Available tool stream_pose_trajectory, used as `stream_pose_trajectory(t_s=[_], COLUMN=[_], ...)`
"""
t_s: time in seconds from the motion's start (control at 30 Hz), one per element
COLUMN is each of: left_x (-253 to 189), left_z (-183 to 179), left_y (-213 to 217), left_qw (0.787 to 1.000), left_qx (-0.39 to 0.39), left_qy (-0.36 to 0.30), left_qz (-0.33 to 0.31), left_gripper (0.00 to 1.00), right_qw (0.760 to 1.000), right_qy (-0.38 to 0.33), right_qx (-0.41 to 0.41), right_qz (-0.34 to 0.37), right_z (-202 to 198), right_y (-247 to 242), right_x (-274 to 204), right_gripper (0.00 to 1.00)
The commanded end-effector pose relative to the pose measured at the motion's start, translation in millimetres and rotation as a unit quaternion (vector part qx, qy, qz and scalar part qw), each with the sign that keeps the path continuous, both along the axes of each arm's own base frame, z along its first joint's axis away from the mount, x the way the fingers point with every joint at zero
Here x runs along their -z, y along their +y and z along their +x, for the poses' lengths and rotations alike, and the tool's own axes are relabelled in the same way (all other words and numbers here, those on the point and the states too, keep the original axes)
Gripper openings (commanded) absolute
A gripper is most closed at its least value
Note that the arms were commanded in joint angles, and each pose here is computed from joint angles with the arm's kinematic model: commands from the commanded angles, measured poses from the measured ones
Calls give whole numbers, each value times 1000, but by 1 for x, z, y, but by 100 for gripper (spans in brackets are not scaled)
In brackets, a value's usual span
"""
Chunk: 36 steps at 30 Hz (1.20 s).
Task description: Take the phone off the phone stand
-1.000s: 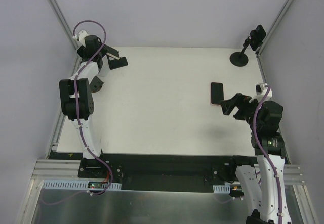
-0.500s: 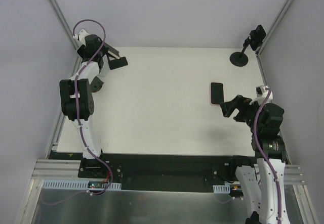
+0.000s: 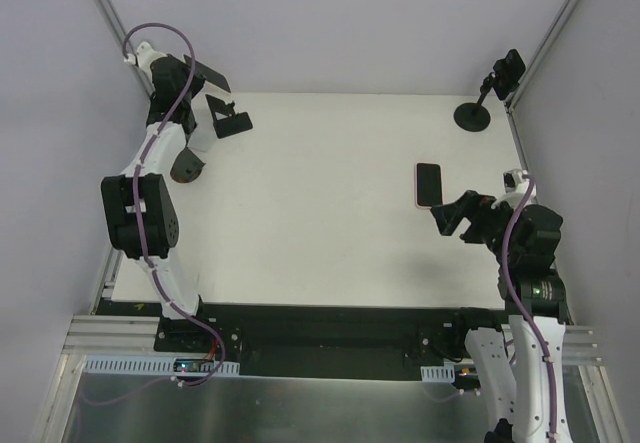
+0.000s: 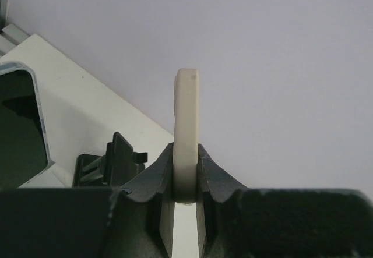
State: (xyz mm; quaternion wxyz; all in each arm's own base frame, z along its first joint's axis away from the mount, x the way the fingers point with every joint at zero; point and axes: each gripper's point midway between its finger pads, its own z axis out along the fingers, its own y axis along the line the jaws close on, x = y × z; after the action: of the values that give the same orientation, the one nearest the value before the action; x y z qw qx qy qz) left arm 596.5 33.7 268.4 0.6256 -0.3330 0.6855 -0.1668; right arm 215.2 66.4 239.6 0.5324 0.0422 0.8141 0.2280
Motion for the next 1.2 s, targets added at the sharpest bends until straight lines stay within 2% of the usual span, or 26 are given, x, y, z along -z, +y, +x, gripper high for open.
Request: stream_pose_trajectory(t_s=[0.0, 0.2, 0.33, 0.53, 0.73, 0.9, 0.97, 1.17], left_x=[-113, -115, -97, -87, -87, -88, -89, -100], left_z=[-36, -70, -97, -149, -209, -267, -285, -331], left_y=[-13, -52, -97, -131, -178, -235, -253, -281], left_qw=[990, 984, 966, 938, 882, 811, 786, 730], left_qx=[23, 110, 229, 325, 452, 569, 601, 666], left_qy=[-140, -137, -110, -93, -79, -68, -72, -92], left_qz=[-15, -34, -52, -79, -101, -117, -121, -124], left_gripper=[0, 0, 0, 0, 0, 0, 0, 0], right_qw=[1000, 997, 990, 978, 963, 943, 934, 912], right_qy=[-17, 0, 10, 17, 21, 13, 14, -1], right_qx=[-25, -73, -128, -181, -227, -285, -310, -365], right_qz=[5, 28, 57, 104, 145, 169, 175, 189], right_z=[1, 1, -1, -1, 0, -1, -7, -12], right_y=[8, 24, 42, 60, 80, 106, 118, 148], right_x=[-24, -34, -42, -47, -48, -56, -63, -77], right_gripper=[96, 96, 96, 96, 96, 96, 96, 96])
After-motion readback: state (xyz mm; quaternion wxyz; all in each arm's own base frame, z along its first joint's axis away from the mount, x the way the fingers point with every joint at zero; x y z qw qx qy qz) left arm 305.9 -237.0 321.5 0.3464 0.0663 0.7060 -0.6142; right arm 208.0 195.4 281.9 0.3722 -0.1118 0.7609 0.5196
